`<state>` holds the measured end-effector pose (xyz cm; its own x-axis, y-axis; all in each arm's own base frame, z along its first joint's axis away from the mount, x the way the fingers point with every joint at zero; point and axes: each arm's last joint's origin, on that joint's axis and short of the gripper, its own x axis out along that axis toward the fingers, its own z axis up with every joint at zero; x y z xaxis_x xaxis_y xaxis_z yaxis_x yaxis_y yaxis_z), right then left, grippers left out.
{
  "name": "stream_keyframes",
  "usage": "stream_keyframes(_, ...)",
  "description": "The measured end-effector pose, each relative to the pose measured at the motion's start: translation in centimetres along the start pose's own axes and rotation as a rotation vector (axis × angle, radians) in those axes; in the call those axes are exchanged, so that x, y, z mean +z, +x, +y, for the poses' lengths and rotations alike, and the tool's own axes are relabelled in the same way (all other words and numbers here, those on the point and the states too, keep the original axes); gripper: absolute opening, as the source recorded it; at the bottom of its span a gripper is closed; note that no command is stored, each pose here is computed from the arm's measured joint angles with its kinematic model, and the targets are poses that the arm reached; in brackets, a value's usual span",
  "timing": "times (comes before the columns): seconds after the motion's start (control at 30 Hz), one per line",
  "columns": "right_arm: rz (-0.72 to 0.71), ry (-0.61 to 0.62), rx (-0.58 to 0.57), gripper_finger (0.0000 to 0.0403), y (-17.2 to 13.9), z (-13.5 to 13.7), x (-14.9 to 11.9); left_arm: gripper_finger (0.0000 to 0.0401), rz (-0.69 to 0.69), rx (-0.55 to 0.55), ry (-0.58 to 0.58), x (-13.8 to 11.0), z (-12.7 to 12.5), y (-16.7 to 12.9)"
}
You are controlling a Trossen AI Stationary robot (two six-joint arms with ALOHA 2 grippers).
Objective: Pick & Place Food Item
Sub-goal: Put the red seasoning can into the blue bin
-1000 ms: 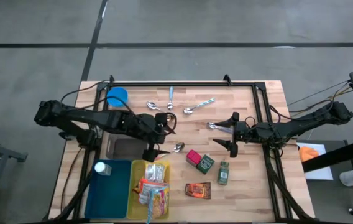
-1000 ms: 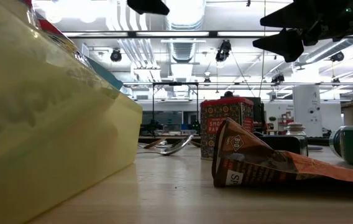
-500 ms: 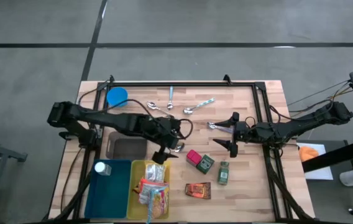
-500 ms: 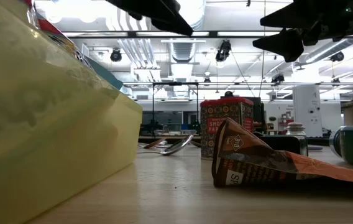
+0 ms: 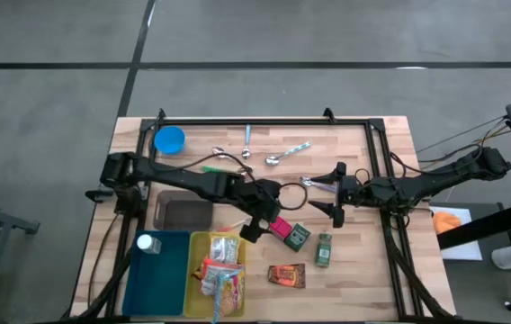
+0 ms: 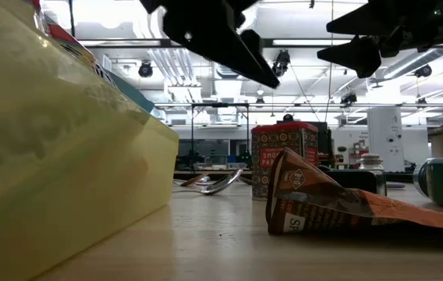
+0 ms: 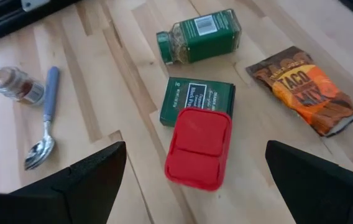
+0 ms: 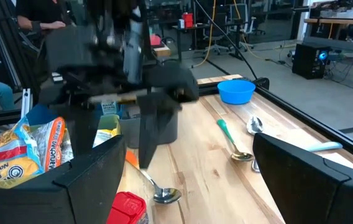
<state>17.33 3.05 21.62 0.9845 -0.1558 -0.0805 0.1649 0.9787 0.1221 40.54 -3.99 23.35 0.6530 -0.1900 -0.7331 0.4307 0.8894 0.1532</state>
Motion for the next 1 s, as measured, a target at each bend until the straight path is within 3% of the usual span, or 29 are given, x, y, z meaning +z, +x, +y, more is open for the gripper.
stream_keyframes(0.47,0.000,0.000,0.000,0.0349,0.0,0.0,0.0,0.0388,0.054,-0.026,-0.040,-1.2,0.3,5.4)
stream_keyframes(1.0,0.000,0.000,0.000,0.0349,0.0,0.0,0.0,0.0388,0.107,-0.043,-0.103,-2.7,0.3,7.7)
